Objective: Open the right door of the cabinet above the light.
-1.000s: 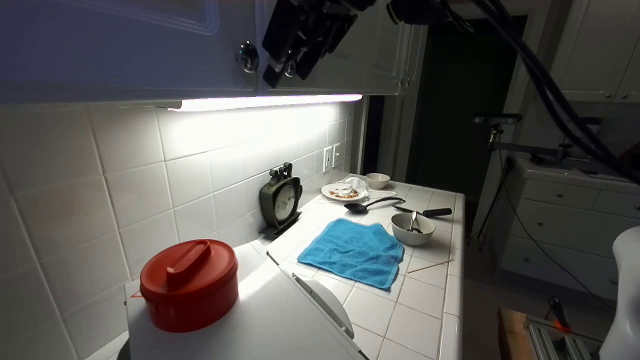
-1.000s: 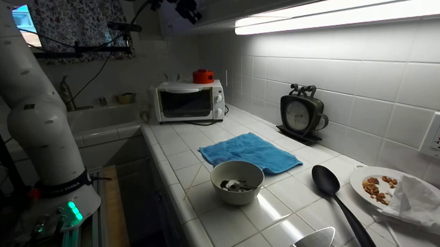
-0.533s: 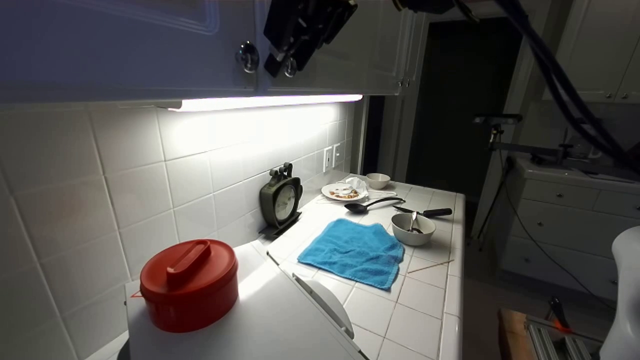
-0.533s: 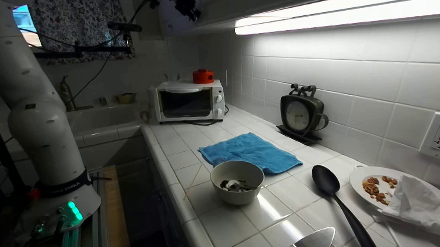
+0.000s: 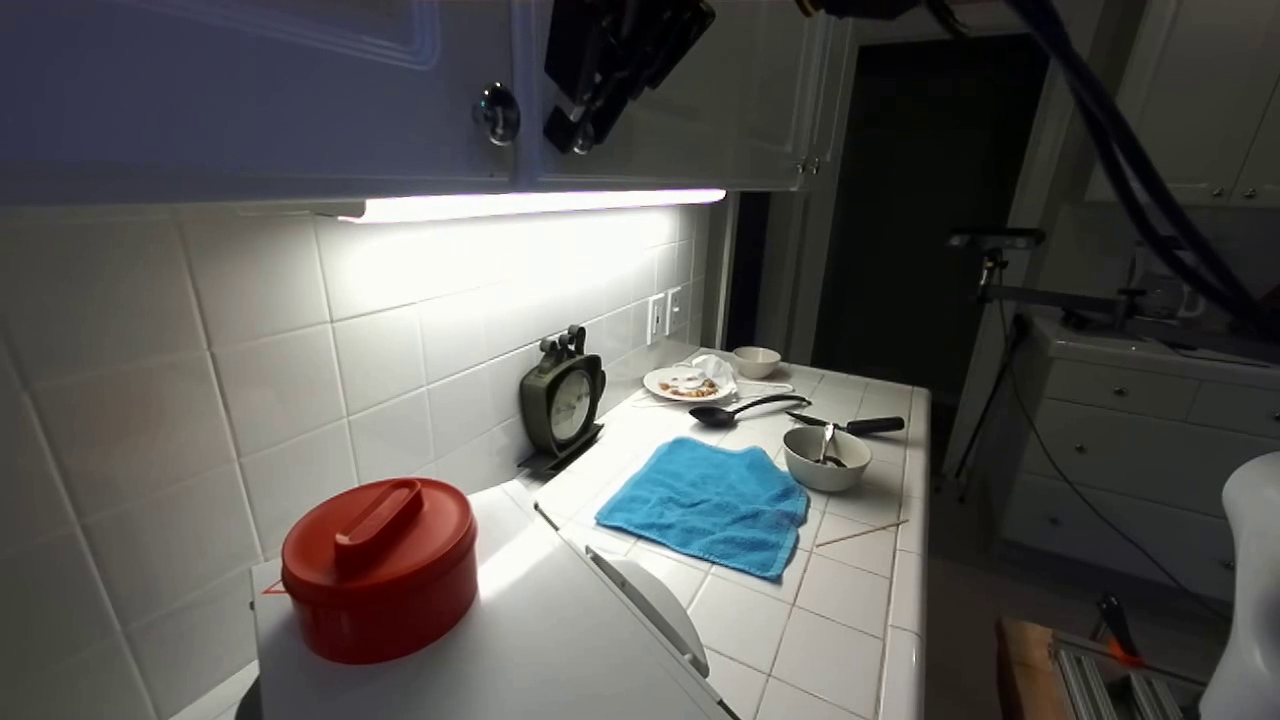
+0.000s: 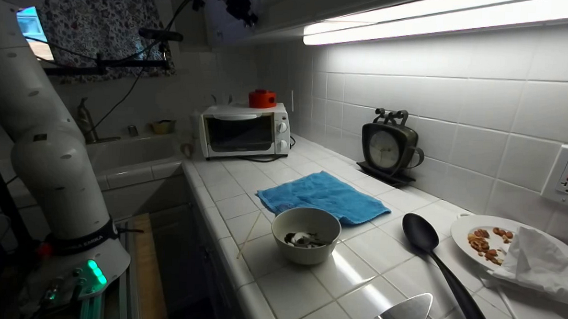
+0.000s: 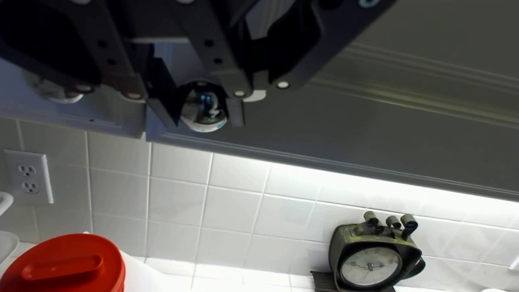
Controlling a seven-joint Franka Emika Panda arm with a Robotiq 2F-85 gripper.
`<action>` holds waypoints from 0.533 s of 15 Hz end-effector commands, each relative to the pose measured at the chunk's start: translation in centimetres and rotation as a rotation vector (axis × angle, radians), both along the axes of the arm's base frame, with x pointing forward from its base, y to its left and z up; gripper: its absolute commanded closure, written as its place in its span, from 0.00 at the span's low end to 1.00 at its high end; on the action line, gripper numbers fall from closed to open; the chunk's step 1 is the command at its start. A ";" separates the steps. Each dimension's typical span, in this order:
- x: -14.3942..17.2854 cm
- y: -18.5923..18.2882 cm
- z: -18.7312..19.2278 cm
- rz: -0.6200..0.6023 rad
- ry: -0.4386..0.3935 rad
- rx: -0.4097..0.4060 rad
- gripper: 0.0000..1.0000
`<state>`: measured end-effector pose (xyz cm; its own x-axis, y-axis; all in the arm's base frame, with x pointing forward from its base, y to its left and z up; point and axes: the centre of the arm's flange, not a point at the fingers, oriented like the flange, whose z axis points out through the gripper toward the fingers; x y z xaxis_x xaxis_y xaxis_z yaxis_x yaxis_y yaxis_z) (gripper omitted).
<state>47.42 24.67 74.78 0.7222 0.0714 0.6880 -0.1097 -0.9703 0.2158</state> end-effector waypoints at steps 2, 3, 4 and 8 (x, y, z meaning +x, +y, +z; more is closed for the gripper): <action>-2.3 0.9 0.6 0.058 0.036 -0.034 0.90; -2.7 0.8 0.7 0.080 0.048 -0.038 0.90; -3.2 0.6 0.8 0.095 0.056 -0.049 0.90; -4.7 -0.1 1.3 0.143 0.088 -0.053 0.90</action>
